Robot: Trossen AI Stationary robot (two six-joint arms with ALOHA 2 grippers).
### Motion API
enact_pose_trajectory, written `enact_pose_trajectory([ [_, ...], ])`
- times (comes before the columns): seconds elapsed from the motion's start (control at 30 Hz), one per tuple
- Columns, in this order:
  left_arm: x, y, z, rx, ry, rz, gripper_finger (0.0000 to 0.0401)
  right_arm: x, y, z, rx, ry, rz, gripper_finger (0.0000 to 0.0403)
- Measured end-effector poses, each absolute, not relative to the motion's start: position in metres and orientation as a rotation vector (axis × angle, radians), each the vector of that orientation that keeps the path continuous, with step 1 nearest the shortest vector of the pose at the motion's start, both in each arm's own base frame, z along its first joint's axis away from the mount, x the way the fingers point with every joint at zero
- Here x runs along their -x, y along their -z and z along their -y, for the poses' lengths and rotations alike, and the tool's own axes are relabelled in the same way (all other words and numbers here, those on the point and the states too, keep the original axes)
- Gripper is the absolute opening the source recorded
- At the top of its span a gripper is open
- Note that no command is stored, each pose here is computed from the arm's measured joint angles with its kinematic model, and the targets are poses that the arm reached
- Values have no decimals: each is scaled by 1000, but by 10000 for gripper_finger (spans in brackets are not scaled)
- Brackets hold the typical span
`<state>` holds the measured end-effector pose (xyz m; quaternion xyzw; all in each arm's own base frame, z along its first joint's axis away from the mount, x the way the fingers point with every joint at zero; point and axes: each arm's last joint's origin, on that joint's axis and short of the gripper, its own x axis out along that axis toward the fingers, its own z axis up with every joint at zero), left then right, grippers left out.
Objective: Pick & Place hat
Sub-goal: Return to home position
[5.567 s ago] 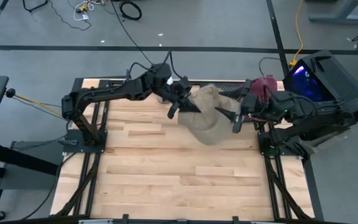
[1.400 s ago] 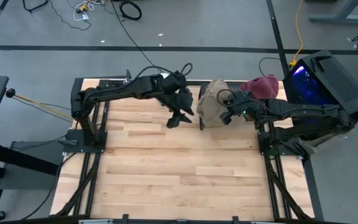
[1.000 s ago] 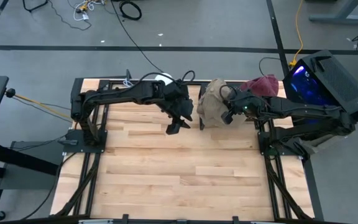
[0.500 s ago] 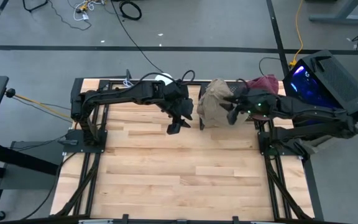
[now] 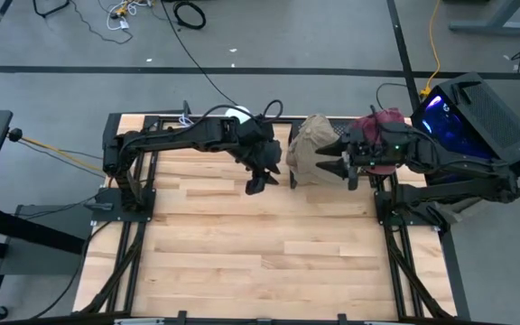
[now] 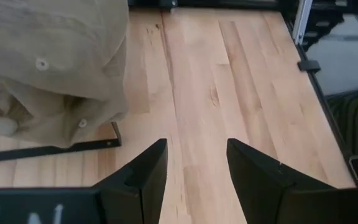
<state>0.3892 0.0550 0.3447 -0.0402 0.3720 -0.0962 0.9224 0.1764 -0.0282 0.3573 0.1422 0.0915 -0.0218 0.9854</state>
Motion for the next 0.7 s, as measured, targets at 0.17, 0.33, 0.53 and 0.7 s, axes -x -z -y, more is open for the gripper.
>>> enact_pose_trajectory([
  [0.17,-387,-342,-47,10,317,-780,172,-176,-352,27,-243,8,-240,220],
  [0.33,-383,-341,-41,-9,424,-778,172,-170,-341,16,-221,46,-265,219],
  [0.53,-354,-337,-39,-13,341,-668,172,-156,-308,-4,-239,19,-184,219],
  [0.7,-302,-342,-33,-18,190,-508,172,-141,-287,-12,-224,-70,-74,219],
])
